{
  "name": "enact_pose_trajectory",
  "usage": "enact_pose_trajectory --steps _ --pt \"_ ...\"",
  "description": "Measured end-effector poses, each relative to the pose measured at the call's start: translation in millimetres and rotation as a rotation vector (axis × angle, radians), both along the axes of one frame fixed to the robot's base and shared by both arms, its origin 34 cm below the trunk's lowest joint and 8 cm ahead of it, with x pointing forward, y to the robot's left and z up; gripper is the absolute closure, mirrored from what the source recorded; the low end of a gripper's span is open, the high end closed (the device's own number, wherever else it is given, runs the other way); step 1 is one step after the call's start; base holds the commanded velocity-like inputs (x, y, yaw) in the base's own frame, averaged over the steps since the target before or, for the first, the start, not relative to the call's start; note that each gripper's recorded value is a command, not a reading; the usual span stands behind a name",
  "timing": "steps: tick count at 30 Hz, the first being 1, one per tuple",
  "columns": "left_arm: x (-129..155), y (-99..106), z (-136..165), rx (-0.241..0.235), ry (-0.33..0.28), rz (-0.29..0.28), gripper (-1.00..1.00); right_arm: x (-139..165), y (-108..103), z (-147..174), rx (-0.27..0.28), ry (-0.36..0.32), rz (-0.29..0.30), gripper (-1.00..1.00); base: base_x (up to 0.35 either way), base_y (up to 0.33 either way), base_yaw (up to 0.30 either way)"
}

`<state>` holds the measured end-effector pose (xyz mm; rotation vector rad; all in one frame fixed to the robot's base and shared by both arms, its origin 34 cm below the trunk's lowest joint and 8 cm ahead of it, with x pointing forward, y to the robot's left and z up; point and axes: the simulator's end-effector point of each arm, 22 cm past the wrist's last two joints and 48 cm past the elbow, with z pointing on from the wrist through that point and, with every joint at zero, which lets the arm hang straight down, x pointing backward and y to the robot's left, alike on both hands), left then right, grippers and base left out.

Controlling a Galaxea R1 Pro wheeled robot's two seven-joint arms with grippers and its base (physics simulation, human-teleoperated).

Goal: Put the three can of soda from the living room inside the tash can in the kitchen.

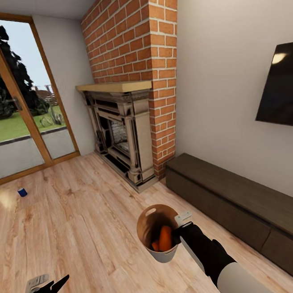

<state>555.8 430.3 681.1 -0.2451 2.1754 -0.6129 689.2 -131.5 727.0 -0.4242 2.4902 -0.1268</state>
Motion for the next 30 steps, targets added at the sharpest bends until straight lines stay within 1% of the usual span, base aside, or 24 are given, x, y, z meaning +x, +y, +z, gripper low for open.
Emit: enact_pose_trajectory --steps 15,19,30 --pt "0.4 -0.2 1.0 -0.001 -0.003 -0.001 -1.0 0.2 0.3 1.2 0.002 -0.002 0.0 1.0 0.219 0.234 0.005" --pt "0.4 -0.2 1.0 -0.001 -0.003 -0.001 -1.0 0.4 -0.3 1.2 -0.002 -0.003 0.0 1.0 0.232 0.249 0.19" --pt "0.3 -0.5 0.9 0.0 -0.002 -0.002 -1.0 0.2 0.5 1.1 0.003 -0.001 -0.001 1.0 0.262 0.249 0.28"
